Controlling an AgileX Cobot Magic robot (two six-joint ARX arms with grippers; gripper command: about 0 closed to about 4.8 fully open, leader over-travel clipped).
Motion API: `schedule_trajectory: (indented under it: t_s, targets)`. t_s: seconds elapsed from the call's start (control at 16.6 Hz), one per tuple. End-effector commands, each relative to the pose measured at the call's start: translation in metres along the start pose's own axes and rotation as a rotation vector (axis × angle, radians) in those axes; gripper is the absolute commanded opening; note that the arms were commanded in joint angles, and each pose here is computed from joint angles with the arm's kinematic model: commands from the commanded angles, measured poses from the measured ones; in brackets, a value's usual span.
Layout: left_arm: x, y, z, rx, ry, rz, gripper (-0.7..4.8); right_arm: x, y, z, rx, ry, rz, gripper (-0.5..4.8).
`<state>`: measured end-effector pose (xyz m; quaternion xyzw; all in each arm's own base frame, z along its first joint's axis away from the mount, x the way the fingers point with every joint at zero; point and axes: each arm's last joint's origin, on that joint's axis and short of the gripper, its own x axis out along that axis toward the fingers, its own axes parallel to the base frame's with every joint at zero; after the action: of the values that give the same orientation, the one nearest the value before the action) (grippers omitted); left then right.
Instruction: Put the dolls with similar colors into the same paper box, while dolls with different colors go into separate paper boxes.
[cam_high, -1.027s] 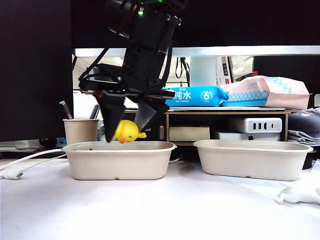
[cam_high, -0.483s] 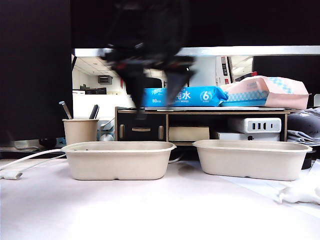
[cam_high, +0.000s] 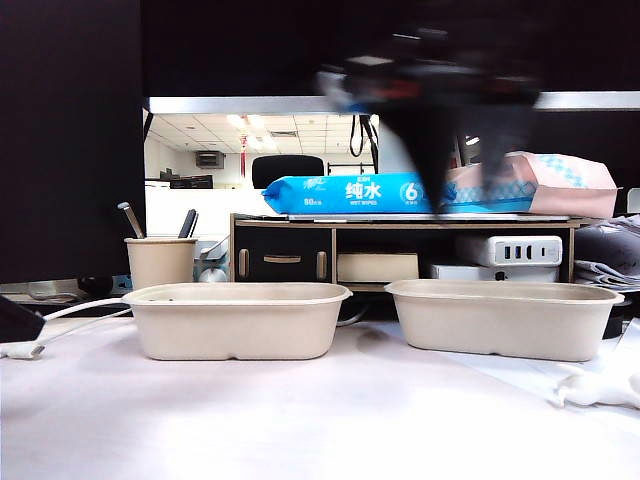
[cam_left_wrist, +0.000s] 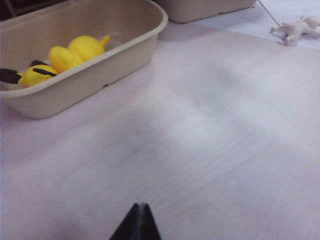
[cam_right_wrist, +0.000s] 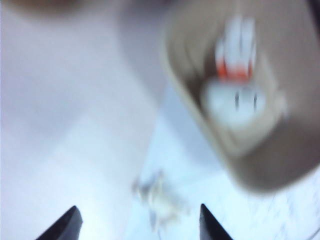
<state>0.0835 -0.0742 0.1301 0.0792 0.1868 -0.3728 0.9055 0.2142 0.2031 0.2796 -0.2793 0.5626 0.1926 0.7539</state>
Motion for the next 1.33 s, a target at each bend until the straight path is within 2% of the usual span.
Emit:
schedule_trajectory:
  t_s: [0.06,0.24,0.36,0.66,0.85,0.97,1.21,1.33]
  targets:
    - [0.000,0.000,0.002,0.003,-0.016,-0.003,-0.05,0.015,0.000,-0.030,0.021,-0.009,0.081,3.05]
    - [-0.001,-0.002,0.002,0.010,-0.023,-0.016,-0.05,0.038,0.004,-0.058,0.012,0.060,0.083,3.06]
    - [0.000,-0.010,0.002,0.036,-0.016,-0.081,-0.05,0.050,0.006,-0.068,0.008,0.089,0.079,3.06]
    - [0.002,-0.026,-0.004,0.094,0.055,-0.210,-0.05,0.065,0.000,-0.070,0.034,0.054,0.058,3.06]
    - [0.004,-0.029,-0.008,0.109,0.098,-0.235,-0.05,0.069,-0.015,-0.069,0.063,0.047,0.075,3.06]
    - [0.004,-0.029,-0.008,0.109,0.102,-0.235,-0.05,0.072,-0.027,-0.070,0.074,0.049,0.173,3.06]
    - [0.005,-0.029,-0.008,0.109,0.103,-0.235,-0.05,0.073,-0.030,-0.070,0.037,0.046,0.183,3.06]
    - [0.005,-0.029,-0.008,0.109,0.103,-0.235,-0.05,0.080,-0.029,-0.070,0.026,0.085,0.201,3.06]
